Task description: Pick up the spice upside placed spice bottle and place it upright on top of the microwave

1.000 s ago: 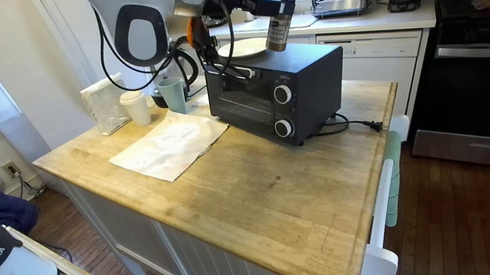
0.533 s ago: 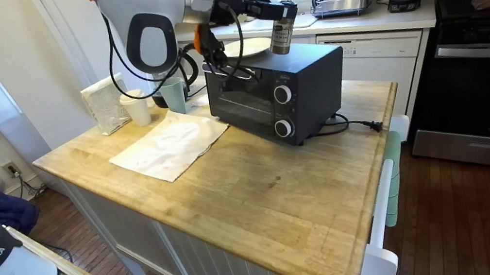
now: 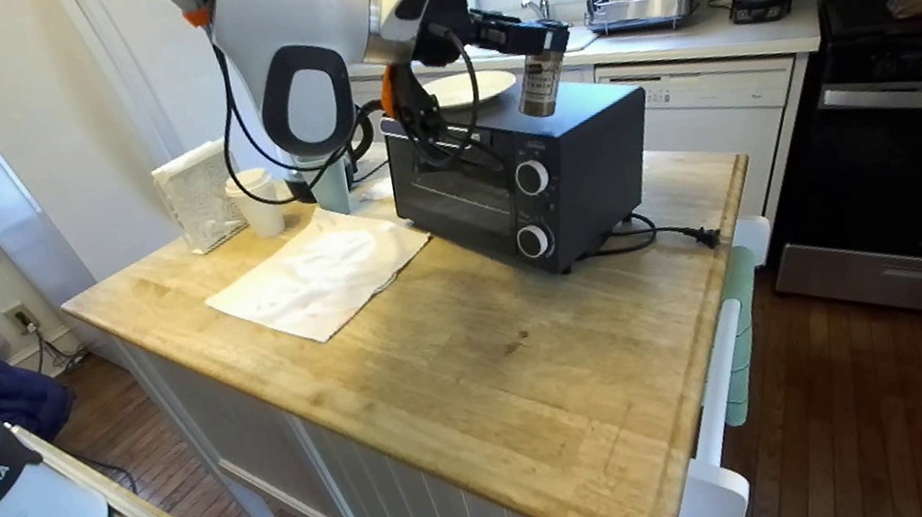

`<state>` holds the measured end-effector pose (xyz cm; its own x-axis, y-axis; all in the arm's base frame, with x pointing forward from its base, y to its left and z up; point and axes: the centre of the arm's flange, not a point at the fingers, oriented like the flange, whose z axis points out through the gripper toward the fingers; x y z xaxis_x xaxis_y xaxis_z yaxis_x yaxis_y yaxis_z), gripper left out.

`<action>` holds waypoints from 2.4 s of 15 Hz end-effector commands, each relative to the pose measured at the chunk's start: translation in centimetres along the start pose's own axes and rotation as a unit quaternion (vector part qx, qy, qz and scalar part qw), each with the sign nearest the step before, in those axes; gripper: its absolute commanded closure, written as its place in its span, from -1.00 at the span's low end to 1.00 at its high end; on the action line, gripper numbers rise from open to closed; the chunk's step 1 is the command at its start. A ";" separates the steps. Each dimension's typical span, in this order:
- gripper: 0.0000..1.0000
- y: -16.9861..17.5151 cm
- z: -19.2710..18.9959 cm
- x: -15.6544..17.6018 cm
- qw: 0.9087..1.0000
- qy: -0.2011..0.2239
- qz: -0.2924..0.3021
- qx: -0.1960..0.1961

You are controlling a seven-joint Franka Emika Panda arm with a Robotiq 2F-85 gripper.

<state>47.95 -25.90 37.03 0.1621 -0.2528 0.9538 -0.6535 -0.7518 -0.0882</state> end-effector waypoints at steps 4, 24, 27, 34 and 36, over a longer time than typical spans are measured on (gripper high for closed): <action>0.50 0.7 1.6 -0.7 1.000 0.020 0.013 0.005; -1.00 2.3 0.7 -0.7 0.999 0.036 -0.015 0.003; -1.00 3.4 0.4 1.0 1.000 0.012 -0.009 0.000; -1.00 6.2 -1.1 5.4 0.999 -0.045 0.009 -0.006; -1.00 6.3 -1.1 5.7 0.998 -0.059 0.013 -0.007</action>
<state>45.36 -31.31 40.88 0.1947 -0.3100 0.9306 -0.6788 -0.7274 -0.1003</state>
